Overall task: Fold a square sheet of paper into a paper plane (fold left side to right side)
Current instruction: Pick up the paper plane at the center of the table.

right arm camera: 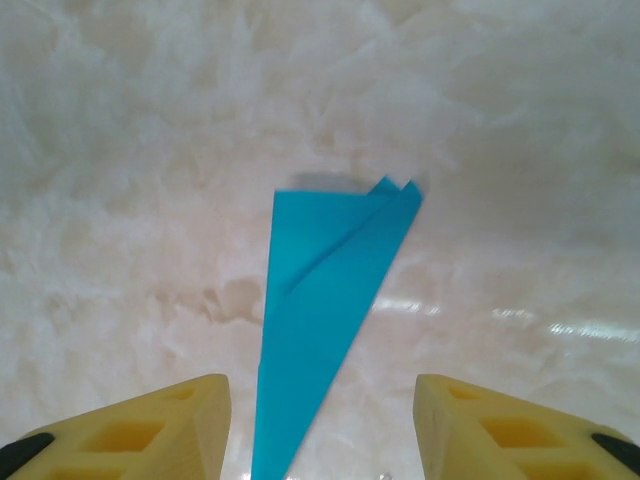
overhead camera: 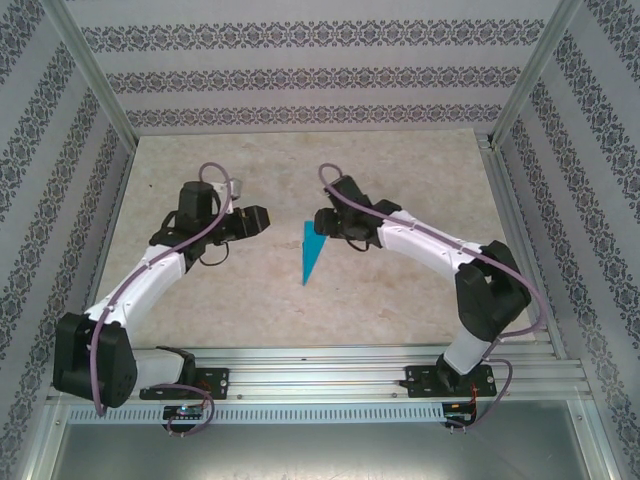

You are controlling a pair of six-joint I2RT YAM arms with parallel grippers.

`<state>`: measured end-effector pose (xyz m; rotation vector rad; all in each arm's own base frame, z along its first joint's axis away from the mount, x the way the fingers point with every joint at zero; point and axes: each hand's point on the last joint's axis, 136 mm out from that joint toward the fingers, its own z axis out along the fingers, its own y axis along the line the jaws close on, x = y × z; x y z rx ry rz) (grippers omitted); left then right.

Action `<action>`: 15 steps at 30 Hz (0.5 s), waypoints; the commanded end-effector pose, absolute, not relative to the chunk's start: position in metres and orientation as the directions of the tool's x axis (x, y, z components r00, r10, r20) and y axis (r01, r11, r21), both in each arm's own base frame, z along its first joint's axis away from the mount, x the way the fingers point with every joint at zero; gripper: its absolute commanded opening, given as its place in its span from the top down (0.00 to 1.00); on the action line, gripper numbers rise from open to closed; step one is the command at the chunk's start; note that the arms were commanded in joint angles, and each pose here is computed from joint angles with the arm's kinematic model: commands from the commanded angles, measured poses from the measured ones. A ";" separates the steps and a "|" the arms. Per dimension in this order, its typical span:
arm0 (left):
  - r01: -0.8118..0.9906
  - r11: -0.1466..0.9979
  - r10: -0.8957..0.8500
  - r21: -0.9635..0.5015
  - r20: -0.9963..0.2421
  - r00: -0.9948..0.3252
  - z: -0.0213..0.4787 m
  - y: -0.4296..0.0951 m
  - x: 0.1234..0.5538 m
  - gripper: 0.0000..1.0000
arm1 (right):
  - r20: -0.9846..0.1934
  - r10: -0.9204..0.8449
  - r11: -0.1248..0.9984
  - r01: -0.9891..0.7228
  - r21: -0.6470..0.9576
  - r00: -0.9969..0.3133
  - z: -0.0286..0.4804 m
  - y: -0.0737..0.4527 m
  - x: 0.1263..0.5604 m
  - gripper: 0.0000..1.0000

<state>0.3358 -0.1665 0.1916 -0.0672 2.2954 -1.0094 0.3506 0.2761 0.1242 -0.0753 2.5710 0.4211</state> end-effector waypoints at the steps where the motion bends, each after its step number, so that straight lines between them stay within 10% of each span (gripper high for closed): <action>1: -0.022 0.732 -0.400 -0.681 -0.404 -0.823 0.152 -0.129 0.326 0.41 | -0.484 -0.067 0.988 -0.124 0.087 -0.872 0.096 0.286 0.342 0.46; 15: -0.036 0.722 -0.360 -0.691 -0.330 -0.872 0.111 -0.129 0.313 0.45 | -0.402 -0.154 0.988 -0.132 -0.082 -0.902 0.053 0.284 0.352 0.63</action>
